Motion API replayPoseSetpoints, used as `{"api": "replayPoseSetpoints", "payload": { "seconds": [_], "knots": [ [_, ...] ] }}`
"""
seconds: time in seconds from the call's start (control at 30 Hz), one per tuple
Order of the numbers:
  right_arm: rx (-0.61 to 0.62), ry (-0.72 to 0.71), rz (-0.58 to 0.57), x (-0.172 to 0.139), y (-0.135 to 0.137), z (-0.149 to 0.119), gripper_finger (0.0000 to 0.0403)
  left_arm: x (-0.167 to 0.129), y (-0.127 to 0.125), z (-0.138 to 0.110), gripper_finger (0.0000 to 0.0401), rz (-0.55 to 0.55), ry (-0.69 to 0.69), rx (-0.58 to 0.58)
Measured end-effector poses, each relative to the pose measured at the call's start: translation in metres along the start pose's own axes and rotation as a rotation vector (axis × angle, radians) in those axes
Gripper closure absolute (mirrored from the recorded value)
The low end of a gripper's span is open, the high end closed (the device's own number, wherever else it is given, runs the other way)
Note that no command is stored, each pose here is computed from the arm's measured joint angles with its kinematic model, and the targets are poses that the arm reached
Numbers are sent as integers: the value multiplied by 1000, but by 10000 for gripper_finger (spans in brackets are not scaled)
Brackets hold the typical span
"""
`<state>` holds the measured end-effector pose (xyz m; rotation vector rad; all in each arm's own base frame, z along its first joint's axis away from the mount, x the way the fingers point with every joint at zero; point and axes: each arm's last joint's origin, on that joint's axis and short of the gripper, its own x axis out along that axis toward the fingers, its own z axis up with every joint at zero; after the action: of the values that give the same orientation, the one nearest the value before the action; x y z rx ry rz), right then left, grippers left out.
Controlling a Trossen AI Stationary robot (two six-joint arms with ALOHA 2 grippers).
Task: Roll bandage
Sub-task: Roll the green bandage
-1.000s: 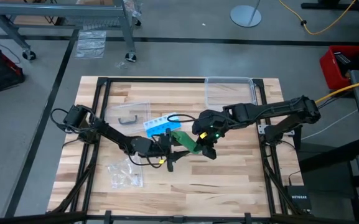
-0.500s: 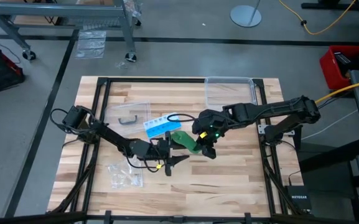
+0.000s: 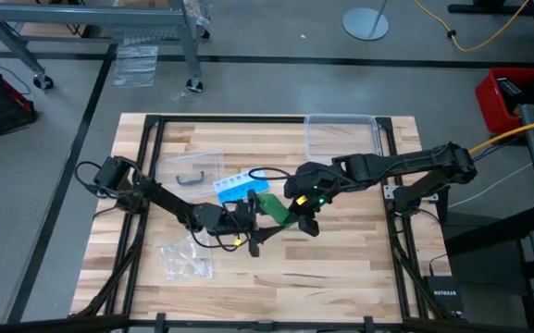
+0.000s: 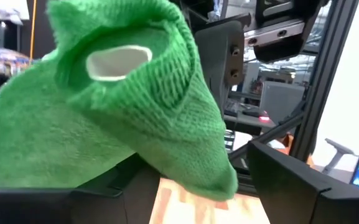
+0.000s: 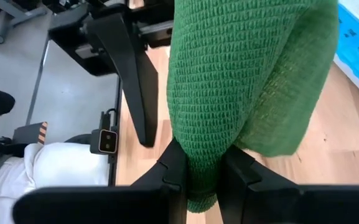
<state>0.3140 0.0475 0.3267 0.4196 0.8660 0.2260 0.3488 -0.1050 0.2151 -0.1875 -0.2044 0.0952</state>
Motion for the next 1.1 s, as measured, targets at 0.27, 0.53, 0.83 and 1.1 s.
{"api": "replayPoseSetpoints", "payload": {
  "seconds": [0.27, 0.53, 0.83, 1.1],
  "knots": [
    [-1, 0, 5, 0, 0, 0, 349, 3, -1, 2, 234, 3, 4, 19],
    [5, 9, 1, 0, 0, -1, 321, 2, -3, 1, 342, -1, 13, 29],
    [19, 31, 62, 0, 1, -1, 279, 2, -6, 1, 347, -16, 11, -3],
    [52, 24, 69, -6, 5, 5, 275, 0, -8, 3, 350, 13, -1, 2]
  ]
}}
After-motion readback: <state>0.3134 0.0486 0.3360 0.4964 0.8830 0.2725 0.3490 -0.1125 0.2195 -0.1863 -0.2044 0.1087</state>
